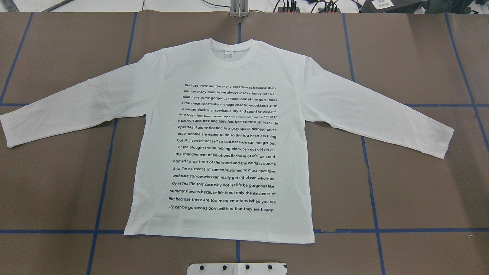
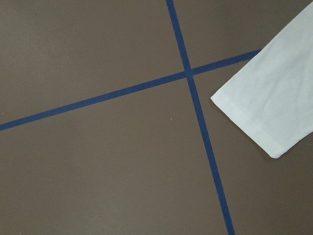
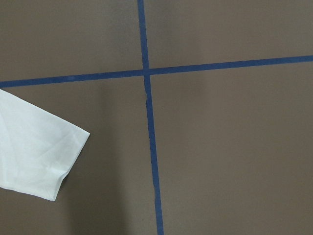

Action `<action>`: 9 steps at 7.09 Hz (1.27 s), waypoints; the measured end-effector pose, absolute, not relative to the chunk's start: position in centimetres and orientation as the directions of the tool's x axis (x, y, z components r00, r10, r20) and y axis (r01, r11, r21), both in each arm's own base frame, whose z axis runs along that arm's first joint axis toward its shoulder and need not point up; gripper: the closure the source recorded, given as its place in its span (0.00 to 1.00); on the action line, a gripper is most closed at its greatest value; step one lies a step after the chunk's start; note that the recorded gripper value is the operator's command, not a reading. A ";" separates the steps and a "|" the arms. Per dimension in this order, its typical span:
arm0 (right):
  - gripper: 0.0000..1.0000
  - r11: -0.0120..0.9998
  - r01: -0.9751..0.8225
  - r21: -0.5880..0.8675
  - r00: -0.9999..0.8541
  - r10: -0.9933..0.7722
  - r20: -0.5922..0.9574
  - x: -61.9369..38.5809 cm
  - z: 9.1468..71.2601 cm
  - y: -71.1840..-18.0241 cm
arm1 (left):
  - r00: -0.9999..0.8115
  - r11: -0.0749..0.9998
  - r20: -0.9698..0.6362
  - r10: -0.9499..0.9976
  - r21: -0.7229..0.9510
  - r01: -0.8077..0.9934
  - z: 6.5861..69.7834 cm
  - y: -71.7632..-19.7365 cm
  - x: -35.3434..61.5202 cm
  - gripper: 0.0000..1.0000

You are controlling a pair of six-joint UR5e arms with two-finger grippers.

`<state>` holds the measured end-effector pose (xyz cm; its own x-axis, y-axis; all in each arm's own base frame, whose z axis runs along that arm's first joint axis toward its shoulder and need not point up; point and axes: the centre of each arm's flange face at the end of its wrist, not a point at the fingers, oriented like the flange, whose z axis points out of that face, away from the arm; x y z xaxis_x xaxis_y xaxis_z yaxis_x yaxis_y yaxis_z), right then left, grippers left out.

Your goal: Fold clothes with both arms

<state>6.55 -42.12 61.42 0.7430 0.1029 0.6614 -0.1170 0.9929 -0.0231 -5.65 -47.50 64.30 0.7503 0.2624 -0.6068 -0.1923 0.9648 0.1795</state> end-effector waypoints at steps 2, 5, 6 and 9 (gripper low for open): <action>0.00 0.993 -0.116 -0.023 0.742 0.102 0.663 6.5 61.4 -42.1 | 0.750 0.965 -0.607 0.263 0.181 -0.192 64.2 -47.5 -5.7 0.00; 0.00 0.993 -0.112 -0.026 0.746 0.101 0.658 6.2 61.7 -42.4 | 0.749 0.957 -0.598 0.285 0.214 -0.194 63.0 -48.6 -5.5 0.00; 0.00 0.994 -0.108 -0.015 0.745 0.091 0.661 6.0 61.4 -43.0 | 0.748 0.947 -0.586 0.311 0.255 -0.194 62.0 -49.5 -5.4 0.00; 0.00 0.999 -0.039 0.016 0.703 0.016 0.711 0.8 58.9 -45.8 | 0.739 0.894 -0.540 0.403 0.404 -0.193 58.8 -51.5 -5.1 0.00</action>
<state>0.83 -45.75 58.91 0.7030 0.0161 0.7110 -0.0393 0.9991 0.0162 -5.11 -51.55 58.83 0.7390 0.4034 -0.5395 -0.1929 0.8941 0.4042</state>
